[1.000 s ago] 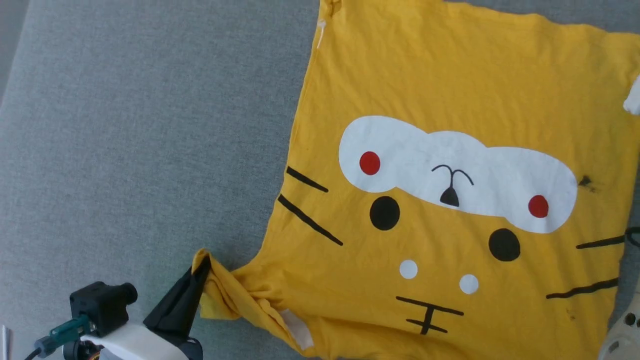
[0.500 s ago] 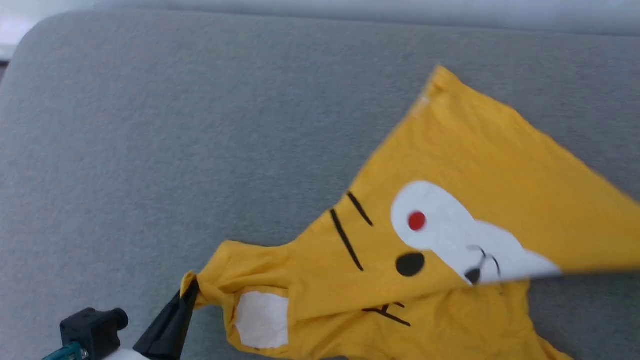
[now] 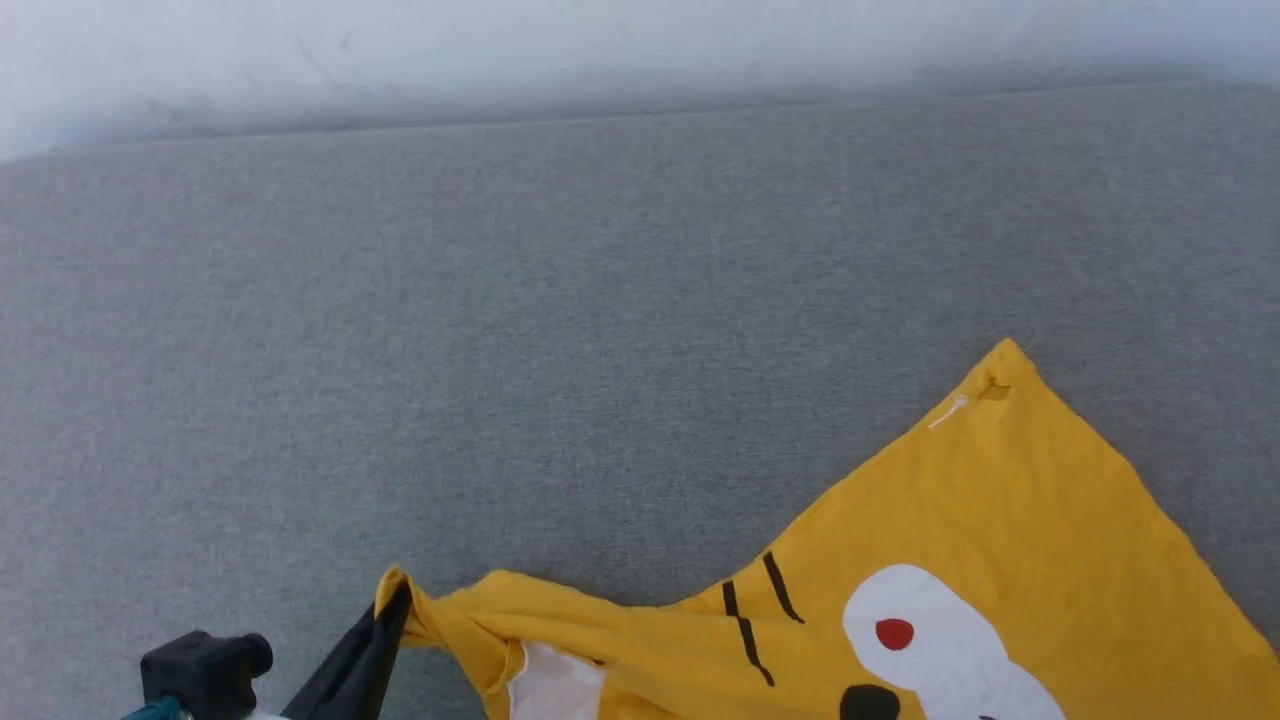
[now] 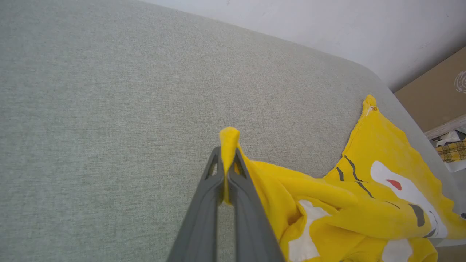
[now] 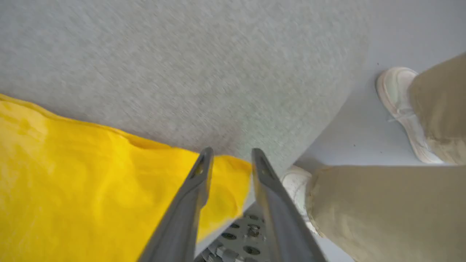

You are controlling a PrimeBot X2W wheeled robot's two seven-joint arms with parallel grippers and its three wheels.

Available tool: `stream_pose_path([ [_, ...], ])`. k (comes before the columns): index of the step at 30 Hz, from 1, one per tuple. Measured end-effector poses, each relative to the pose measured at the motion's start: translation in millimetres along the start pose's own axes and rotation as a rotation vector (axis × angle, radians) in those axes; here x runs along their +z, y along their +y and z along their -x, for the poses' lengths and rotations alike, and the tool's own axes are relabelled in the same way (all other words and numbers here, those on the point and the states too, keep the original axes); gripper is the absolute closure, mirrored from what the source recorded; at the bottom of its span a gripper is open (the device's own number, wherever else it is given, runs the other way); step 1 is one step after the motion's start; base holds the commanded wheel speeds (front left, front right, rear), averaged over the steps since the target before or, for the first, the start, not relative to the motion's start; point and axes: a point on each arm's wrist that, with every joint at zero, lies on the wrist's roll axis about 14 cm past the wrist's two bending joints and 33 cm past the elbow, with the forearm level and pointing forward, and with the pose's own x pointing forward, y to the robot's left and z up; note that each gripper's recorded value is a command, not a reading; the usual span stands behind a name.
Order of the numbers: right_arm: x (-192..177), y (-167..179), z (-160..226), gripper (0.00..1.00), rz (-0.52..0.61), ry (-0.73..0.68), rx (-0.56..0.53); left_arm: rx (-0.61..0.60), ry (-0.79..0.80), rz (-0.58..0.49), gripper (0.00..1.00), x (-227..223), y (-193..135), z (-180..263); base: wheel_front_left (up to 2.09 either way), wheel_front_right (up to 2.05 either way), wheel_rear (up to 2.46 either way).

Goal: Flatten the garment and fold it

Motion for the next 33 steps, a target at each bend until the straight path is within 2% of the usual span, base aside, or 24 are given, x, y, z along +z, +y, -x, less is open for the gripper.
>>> stream_pose_path([
  [2, 15.2, 24.1, 1.0, 0.00, 0.033, -0.067, 0.066, -0.014, 0.001, -0.004, 1.00, 0.1, -4.2, -0.3, 0.00, 0.00, 0.00],
  [8, 85.7, 142.0, 32.7, 0.00, 0.188, -0.278, 0.351, -0.044, -0.005, -0.007, 1.00, 2.6, -12.4, -1.6, 0.00, 0.00, 0.00],
  [12, 106.6, 203.7, 47.4, 0.00, 0.336, -0.312, 0.475, -0.034, -0.010, 0.000, 1.00, 2.6, -10.1, -1.7, 0.00, 0.00, 0.00],
  [16, 103.3, 245.1, 36.0, 0.00, 0.462, -0.251, 0.519, -0.019, -0.023, 0.007, 1.00, 4.3, -5.6, -3.5, 0.00, 0.00, 0.00],
  [20, 87.9, 271.5, 12.9, 0.00, 0.578, -0.157, 0.520, 0.005, -0.026, 0.017, 1.00, 4.2, 1.8, -4.5, 0.00, 0.00, 0.00],
  [31, 42.4, 304.7, -38.5, 0.00, 0.760, 0.035, 0.494, 0.095, -0.002, 0.046, 1.00, -6.9, 27.4, -0.9, 0.00, 0.00, 0.00],
  [32, 40.1, 306.5, -40.8, 0.11, 0.771, 0.047, 0.493, 0.102, -0.001, 0.047, 1.00, -7.1, 29.4, -1.1, 0.00, 0.00, 0.00],
  [33, 38.6, 307.7, -43.1, 0.57, 0.782, 0.058, 0.491, 0.108, -0.001, 0.048, 1.00, -7.7, 31.3, -0.8, 0.00, 0.00, 0.00],
])
